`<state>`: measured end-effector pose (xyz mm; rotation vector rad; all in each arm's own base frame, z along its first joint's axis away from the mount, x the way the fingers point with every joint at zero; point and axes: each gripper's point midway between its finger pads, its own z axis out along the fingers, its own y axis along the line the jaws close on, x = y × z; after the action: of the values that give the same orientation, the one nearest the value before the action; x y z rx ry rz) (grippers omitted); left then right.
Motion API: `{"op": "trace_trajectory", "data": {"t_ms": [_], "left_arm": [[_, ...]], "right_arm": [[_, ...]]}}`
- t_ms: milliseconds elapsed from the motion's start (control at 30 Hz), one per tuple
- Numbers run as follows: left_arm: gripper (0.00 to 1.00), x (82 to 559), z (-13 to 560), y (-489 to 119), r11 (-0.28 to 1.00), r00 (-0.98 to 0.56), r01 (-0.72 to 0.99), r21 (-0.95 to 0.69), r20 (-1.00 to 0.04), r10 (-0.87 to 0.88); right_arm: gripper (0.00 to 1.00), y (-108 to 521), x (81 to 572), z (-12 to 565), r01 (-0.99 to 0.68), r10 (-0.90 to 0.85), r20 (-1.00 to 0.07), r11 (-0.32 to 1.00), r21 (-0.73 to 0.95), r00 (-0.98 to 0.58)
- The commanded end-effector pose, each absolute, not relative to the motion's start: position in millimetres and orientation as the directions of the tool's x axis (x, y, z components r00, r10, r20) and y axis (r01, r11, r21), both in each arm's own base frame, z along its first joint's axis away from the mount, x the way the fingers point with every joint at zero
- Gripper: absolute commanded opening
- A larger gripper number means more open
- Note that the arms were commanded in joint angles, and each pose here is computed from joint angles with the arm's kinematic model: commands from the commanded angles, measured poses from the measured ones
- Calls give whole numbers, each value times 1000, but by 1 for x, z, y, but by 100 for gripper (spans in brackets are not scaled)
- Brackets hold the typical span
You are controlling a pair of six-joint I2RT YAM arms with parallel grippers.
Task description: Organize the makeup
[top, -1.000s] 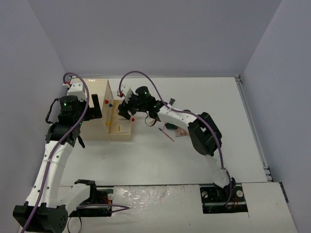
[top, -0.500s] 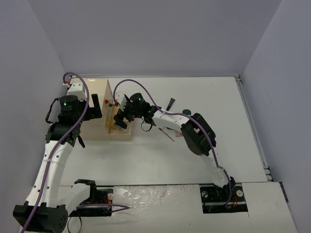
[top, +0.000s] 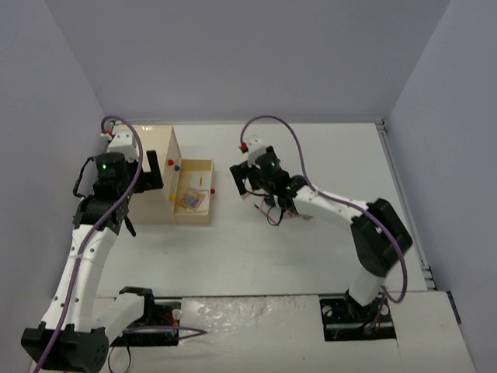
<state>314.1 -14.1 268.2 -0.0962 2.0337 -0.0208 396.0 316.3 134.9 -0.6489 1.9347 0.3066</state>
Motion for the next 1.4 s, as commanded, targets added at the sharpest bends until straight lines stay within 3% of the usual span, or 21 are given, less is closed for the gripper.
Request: {"op": "trace_trajectory", "data": {"t_ms": [0, 400, 1367], "left_arm": [[97, 321, 296, -14, 995, -370, -57, -84, -924, -99], [97, 323, 291, -16, 995, -387, -54, -86, -917, -100], [97, 324, 289, -16, 995, -392, -53, -83, -915, -97]], "right_arm": [[100, 227, 395, 146, -186, -33, -902, 981, 53, -430], [99, 162, 331, 67, -21, 39, -790, 998, 66, -611], [96, 175, 360, 25, -87, -66, -712, 996, -6, -699]]}}
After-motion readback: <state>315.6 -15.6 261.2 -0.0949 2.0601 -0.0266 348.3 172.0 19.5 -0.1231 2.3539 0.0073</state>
